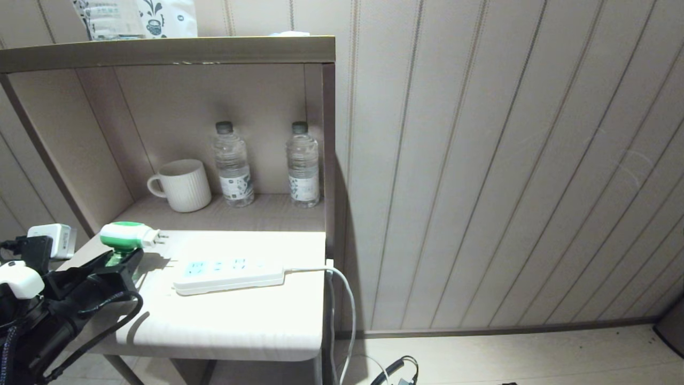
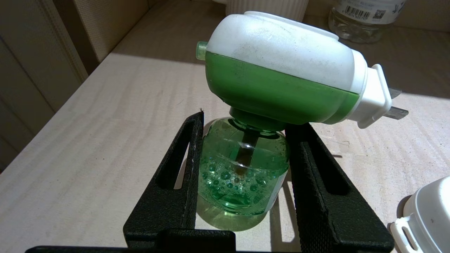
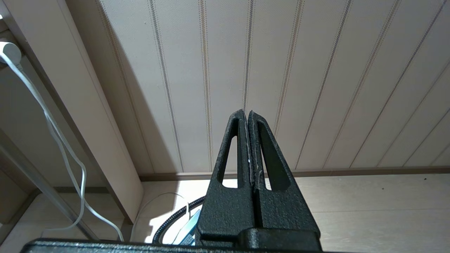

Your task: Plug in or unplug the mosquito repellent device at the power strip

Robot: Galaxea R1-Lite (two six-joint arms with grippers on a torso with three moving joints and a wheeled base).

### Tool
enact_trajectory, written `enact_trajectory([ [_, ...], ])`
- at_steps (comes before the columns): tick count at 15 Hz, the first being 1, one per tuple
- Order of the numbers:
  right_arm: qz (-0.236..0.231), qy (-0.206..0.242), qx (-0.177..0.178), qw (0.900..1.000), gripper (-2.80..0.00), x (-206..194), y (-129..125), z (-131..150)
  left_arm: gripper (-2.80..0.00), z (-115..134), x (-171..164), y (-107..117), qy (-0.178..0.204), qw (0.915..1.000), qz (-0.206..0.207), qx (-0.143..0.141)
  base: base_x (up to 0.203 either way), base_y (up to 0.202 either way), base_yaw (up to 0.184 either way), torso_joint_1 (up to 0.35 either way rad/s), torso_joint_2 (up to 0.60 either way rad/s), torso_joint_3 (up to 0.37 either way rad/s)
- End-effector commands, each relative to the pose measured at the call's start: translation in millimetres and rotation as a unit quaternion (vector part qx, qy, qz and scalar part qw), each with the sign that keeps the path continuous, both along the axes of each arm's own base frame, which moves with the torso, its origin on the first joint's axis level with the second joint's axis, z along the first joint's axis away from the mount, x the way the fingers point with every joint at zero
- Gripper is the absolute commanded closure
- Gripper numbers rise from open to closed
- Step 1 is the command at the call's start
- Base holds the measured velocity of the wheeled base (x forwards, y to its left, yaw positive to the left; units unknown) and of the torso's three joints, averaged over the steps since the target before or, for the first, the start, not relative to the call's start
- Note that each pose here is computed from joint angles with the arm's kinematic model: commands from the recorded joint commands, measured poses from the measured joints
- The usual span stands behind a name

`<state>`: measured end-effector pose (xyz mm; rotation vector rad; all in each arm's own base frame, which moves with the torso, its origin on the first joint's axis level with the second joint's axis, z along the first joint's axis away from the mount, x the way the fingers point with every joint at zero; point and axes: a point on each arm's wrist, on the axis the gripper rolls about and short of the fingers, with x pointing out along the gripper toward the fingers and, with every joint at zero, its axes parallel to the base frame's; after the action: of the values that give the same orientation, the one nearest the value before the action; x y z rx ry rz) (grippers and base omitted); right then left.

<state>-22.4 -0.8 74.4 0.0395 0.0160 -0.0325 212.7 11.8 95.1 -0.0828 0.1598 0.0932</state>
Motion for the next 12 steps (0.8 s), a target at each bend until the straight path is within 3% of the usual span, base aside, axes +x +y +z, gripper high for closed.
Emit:
enact_trajectory([
  [1, 0.000, 0.000, 0.000, 1.000, 0.00, 0, 0, 0, 0.00, 3, 2, 0, -0.018, 0.9998, 0.000, 0.000, 0.000, 0.000, 0.000, 0.000, 0.00, 0.000],
  [6, 0.000, 0.000, 0.000, 1.000, 0.00, 0, 0, 0, 0.00, 10, 1, 0, -0.035, 0.9994, -0.001, -0.007, 0.000, 0.000, 0.000, 0.000, 0.00, 0.000],
  [8, 0.000, 0.000, 0.000, 1.000, 0.00, 0, 0, 0, 0.00, 13, 0, 0, -0.045, 0.9986, -0.002, -0.028, 0.000, 0.000, 0.000, 0.000, 0.00, 0.000],
  [12, 0.000, 0.000, 0.000, 1.000, 0.00, 0, 0, 0, 0.00, 19, -1, -2, -0.062, 0.9971, -0.015, -0.042, 0.000, 0.000, 0.000, 0.000, 0.00, 0.000],
])
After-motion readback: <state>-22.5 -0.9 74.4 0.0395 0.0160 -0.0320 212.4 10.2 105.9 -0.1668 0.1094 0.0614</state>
